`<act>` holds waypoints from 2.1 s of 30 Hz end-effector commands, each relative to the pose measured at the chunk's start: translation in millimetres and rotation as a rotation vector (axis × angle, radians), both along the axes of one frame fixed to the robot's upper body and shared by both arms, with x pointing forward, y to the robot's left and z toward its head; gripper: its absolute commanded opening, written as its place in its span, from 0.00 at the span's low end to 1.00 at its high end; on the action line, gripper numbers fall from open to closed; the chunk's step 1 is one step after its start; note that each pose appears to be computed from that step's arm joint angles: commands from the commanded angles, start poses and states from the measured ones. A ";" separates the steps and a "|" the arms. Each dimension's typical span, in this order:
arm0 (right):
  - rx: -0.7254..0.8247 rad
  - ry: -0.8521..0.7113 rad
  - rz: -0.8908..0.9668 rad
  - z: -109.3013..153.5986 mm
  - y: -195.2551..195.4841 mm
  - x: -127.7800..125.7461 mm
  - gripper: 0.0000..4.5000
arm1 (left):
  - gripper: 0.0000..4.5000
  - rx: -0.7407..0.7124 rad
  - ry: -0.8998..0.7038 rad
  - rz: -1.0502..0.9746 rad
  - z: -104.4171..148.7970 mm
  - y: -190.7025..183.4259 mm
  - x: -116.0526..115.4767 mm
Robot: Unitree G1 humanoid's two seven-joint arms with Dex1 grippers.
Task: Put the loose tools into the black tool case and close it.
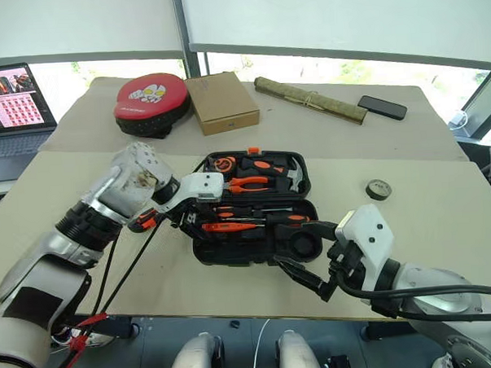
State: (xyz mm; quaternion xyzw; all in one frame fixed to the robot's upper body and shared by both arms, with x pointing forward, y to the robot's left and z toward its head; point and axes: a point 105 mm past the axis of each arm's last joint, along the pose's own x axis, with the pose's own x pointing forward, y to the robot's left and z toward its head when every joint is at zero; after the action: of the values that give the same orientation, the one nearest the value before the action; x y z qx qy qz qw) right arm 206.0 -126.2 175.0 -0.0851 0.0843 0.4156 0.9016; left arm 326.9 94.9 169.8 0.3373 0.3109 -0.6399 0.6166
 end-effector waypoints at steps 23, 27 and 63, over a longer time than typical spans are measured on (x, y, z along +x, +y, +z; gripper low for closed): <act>-0.009 -0.039 -0.013 8.5 -8.6 11.1 1.00 | 0.01 -0.530 -0.158 0.044 -53.2 -15.8 17.9; -0.008 -0.036 -0.016 7.8 -8.7 12.0 1.00 | 0.01 -0.480 -0.162 0.031 -66.0 -11.0 16.9; -0.015 -0.047 0.024 10.0 -4.8 25.7 1.00 | 0.01 -0.364 -0.182 0.116 -101.8 33.0 15.6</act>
State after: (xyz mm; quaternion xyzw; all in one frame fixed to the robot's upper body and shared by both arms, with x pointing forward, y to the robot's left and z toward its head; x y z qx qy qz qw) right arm 230.5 -131.5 178.9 -0.0929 0.0798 0.4217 0.8984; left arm 351.4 113.1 95.7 0.2628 0.0884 -0.6170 0.7365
